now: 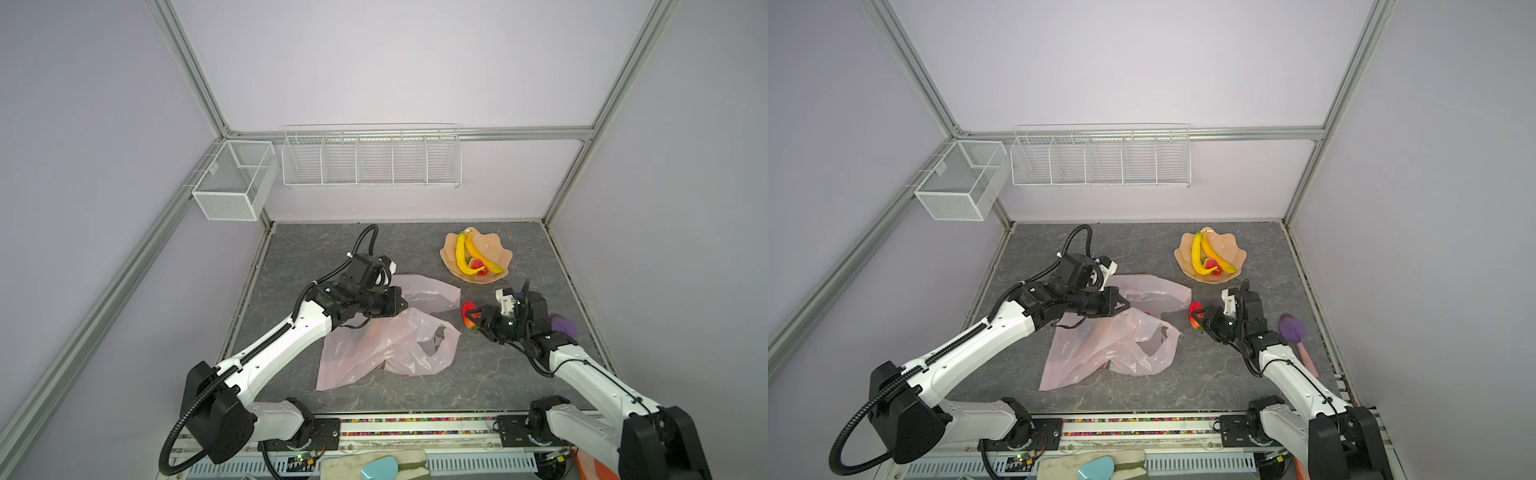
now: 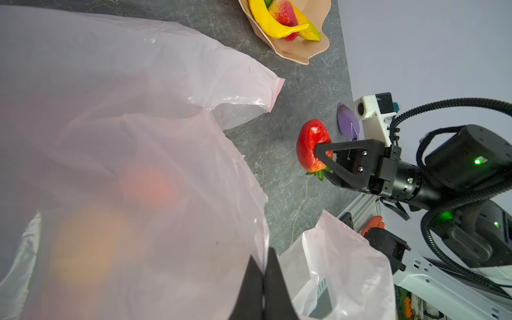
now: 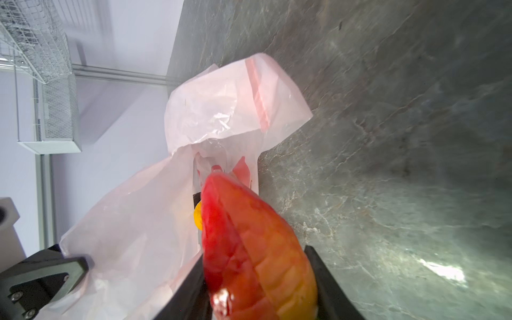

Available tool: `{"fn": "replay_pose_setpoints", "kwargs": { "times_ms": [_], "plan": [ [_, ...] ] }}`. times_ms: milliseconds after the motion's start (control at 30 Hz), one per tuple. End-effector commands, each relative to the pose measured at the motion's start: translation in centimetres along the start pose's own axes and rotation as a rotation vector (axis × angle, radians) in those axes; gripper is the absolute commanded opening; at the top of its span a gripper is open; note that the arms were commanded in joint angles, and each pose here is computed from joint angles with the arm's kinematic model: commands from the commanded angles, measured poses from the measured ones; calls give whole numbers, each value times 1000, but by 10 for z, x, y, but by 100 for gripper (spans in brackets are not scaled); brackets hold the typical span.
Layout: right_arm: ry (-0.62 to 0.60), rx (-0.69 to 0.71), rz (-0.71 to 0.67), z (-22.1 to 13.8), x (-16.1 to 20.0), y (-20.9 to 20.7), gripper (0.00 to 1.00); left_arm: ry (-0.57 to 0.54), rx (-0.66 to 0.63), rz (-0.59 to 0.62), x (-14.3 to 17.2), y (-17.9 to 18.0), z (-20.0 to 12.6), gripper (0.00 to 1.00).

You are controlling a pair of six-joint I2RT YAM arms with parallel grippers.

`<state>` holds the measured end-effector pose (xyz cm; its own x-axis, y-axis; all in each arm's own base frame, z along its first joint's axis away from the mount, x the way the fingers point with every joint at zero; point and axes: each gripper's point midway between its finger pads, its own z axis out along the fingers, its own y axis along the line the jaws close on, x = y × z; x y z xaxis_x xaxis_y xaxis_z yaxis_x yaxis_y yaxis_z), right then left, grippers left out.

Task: Place the fruits into the plastic bag
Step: Place the fruit in the plastic bag.

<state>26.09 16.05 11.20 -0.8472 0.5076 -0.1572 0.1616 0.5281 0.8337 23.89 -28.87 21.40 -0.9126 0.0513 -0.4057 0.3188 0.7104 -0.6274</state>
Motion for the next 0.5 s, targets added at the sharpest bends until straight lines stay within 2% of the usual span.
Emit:
{"fn": "replay_pose_setpoints", "kwargs": {
  "times_ms": [0, 200, 467],
  "plan": [
    [9, -102, 27, 7, 1, 22, 37, -20, 30, 29, -10, -12, -5, 0],
    [58, -165, 39, 27, 12, 40, 37, -21, 31, 31, -9, -12, -7, 0],
    [164, -231, 34, 70, 54, 71, 36, -29, 36, 39, -11, -15, -9, 0]
  ]
}}
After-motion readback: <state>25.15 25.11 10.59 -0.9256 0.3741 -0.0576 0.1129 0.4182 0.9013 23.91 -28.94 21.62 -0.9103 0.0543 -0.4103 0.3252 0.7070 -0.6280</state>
